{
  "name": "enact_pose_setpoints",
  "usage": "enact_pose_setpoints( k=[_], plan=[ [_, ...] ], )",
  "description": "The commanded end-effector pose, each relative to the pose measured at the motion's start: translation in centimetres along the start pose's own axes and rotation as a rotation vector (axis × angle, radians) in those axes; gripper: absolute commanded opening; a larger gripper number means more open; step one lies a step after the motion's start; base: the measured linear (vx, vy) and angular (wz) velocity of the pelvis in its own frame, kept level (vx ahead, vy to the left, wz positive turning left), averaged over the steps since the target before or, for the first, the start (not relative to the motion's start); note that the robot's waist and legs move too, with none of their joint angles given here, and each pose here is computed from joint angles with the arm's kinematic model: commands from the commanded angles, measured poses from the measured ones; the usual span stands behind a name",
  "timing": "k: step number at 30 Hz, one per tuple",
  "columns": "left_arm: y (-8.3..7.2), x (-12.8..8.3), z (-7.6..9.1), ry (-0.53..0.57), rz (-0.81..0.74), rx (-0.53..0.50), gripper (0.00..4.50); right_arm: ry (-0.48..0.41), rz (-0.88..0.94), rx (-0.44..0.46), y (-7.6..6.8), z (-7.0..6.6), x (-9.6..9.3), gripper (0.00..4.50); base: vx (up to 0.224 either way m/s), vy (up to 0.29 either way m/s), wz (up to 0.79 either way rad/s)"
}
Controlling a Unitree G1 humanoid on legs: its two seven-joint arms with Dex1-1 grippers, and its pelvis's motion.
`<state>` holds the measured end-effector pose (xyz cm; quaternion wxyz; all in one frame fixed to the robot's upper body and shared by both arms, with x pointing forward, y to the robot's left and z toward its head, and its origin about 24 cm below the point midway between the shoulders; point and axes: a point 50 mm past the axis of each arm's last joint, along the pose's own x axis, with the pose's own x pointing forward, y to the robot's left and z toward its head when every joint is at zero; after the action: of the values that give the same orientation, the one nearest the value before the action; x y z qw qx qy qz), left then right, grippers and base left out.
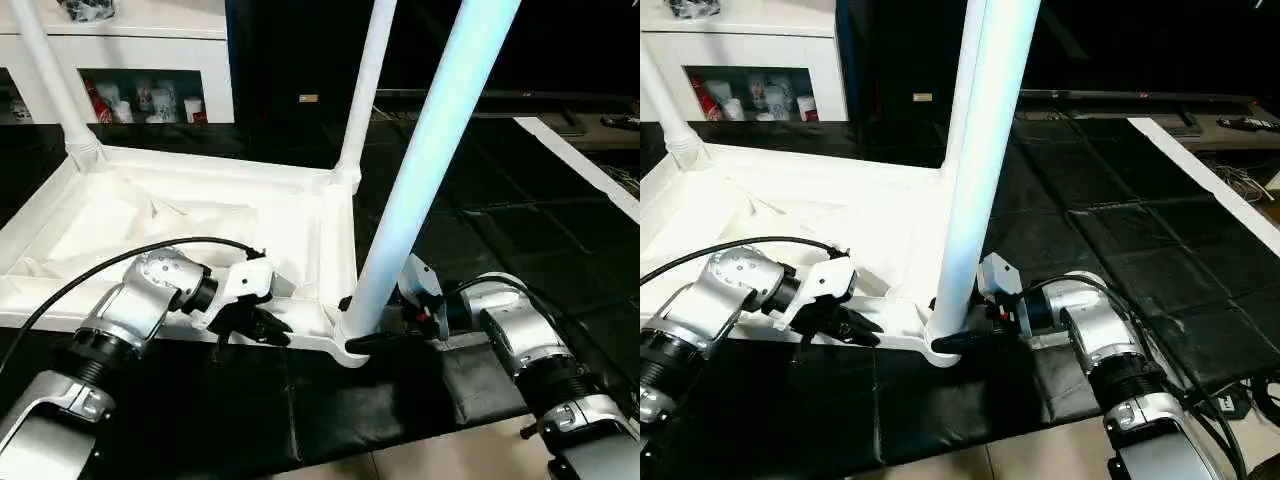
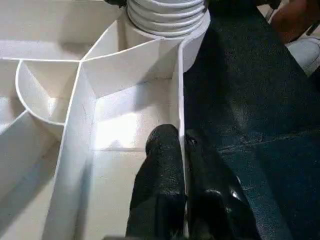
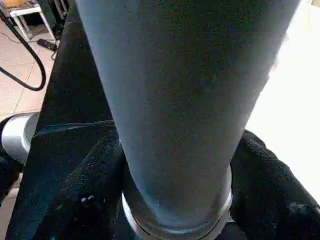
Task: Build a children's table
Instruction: Rotate leg to tighten
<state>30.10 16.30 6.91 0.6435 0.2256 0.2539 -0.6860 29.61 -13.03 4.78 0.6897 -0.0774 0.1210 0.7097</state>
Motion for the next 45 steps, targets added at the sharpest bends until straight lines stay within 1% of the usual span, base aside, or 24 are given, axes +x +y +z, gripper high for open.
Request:
enact_pose_setpoints(
  k=[1, 3, 6, 9, 11, 13, 15, 18, 19, 22, 23, 25, 29, 30, 32, 33, 35, 37, 39, 40, 41, 42, 43, 45],
  plan=[
    [0.6, 0.1, 0.7, -0.019, 0.038, -0.022, 0.0, -0.03, 0.002, 0.051, 0.3, -0.5, 0.5, 2.63, 0.0, 0.0, 0.0],
    [0.9, 0.3, 1.1, -0.054, 0.075, -0.06, 0.0, -0.035, -0.057, 0.105, 0.0, -0.6, 1.0, 2.63, 0.0, 0.0, 0.0],
    [1.4, 0.5, 1.7, -0.068, 0.13, -0.081, 0.0, -0.042, -0.138, 0.136, -0.3, -0.7, 1.8, 2.63, 0.0, 0.0, 0.0],
    [3.2, 1.9, 3.9, -0.148, 0.345, -0.158, 0.0, -0.049, -0.331, 0.262, -1.1, -1.4, 4.1, 2.63, 0.0, 0.0, 0.0],
    [3.7, 2.5, 4.6, -0.176, 0.4, -0.189, 0.0, -0.073, -0.405, 0.317, -1.4, -1.5, 5.0, 2.62, 0.0, 0.0, 0.0],
    [3.9, 3.0, 5.1, -0.196, 0.433, -0.206, 0.0, -0.097, -0.439, 0.331, -1.6, -1.3, 5.8, 2.62, 0.0, 0.0, 0.0],
    [3.9, 3.8, 5.8, -0.207, 0.466, -0.223, 0.0, -0.074, -0.515, 0.373, -2.2, -1.4, 6.8, 2.62, 0.0, 0.0, 0.0],
    [4.0, 4.5, 6.4, -0.208, 0.51, -0.239, 0.0, -0.072, -0.614, 0.44, -2.9, -1.2, 7.8, 2.62, 0.0, 0.0, 0.0],
    [4.1, 5.1, 7.1, -0.219, 0.543, -0.257, 0.0, -0.053, -0.709, 0.493, -3.7, -0.8, 8.5, 2.62, 0.0, 0.0, 0.0],
    [4.2, 5.3, 7.5, -0.212, 0.551, -0.249, 0.0, -0.112, -0.713, 0.507, -4.1, 0.4, 9.3, 2.62, 0.0, 0.0, 0.0],
    [4.2, 5.3, 7.5, -0.207, 0.559, -0.254, 0.0, -0.116, -0.72, 0.505, -4.2, 0.5, 9.4, 3.18, 0.0, 0.0, 0.0],
    [4.2, 5.2, 7.4, -0.199, 0.57, -0.261, 0.0, -0.117, -0.731, 0.496, -4.2, 0.7, 9.4, 3.34, 0.0, 0.0, 0.0],
    [4.2, 4.7, 6.8, -0.19, 0.572, -0.258, 0.0, -0.126, -0.746, 0.456, -4.3, 0.8, 9.1, 3.77, 0.0, 0.0, 0.0],
    [4.1, 4.5, 6.6, -0.187, 0.569, -0.257, 0.0, -0.127, -0.744, 0.443, -4.3, 0.8, 8.9, 3.77, 0.0, 0.0, 0.0],
    [4.0, 4.0, 5.9, -0.168, 0.548, -0.237, 0.0, -0.141, -0.739, 0.393, -4.4, 0.7, 7.8, 4.0, 0.0, 0.0, 0.0],
    [4.0, 4.0, 5.9, -0.168, 0.548, -0.237, 0.0, -0.141, -0.739, 0.393, -4.4, 0.7, 7.8, 4.0, 0.0, 0.0, 0.0],
    [3.8, 3.7, 5.4, -0.156, 0.532, -0.225, 0.0, -0.161, -0.715, 0.37, -4.3, 0.7, 7.0, 4.26, 0.0, 0.0, 0.0],
    [3.6, 3.2, 4.9, -0.154, 0.489, -0.208, 0.0, -0.187, -0.643, 0.32, -4.0, 0.9, 5.9, 4.47, 0.0, 0.0, 0.0],
    [3.4, 3.0, 4.7, -0.152, 0.462, -0.17, 0.0, -0.194, -0.606, 0.291, -3.7, 1.0, 5.3, 4.47, 0.0, 0.0, 0.0],
    [3.0, 2.4, 4.0, -0.119, 0.394, -0.109, 0.0, -0.199, -0.513, 0.227, -3.1, 1.1, 3.5, 4.47, 0.0, 0.0, 0.0],
    [3.0, 2.4, 4.0, -0.119, 0.394, -0.109, 0.0, -0.199, -0.513, 0.227, -3.1, 1.1, 3.5, 4.47, 0.0, 0.0, 0.0],
    [2.9, 2.2, 3.9, -0.109, 0.373, -0.082, 0.0, -0.199, -0.489, 0.212, -2.9, 1.1, 3.1, 4.47, 0.0, 0.0, 0.0],
    [2.5, 1.9, 3.6, -0.095, 0.309, -0.054, 0.0, -0.186, -0.421, 0.179, -2.3, 1.1, 1.7, 4.47, 0.0, 0.0, 0.0],
    [2.4, 1.7, 3.5, -0.092, 0.281, -0.045, 0.0, -0.177, -0.395, 0.165, -2.1, 1.0, 1.3, 4.47, 0.0, 0.0, 0.0]
  ],
)
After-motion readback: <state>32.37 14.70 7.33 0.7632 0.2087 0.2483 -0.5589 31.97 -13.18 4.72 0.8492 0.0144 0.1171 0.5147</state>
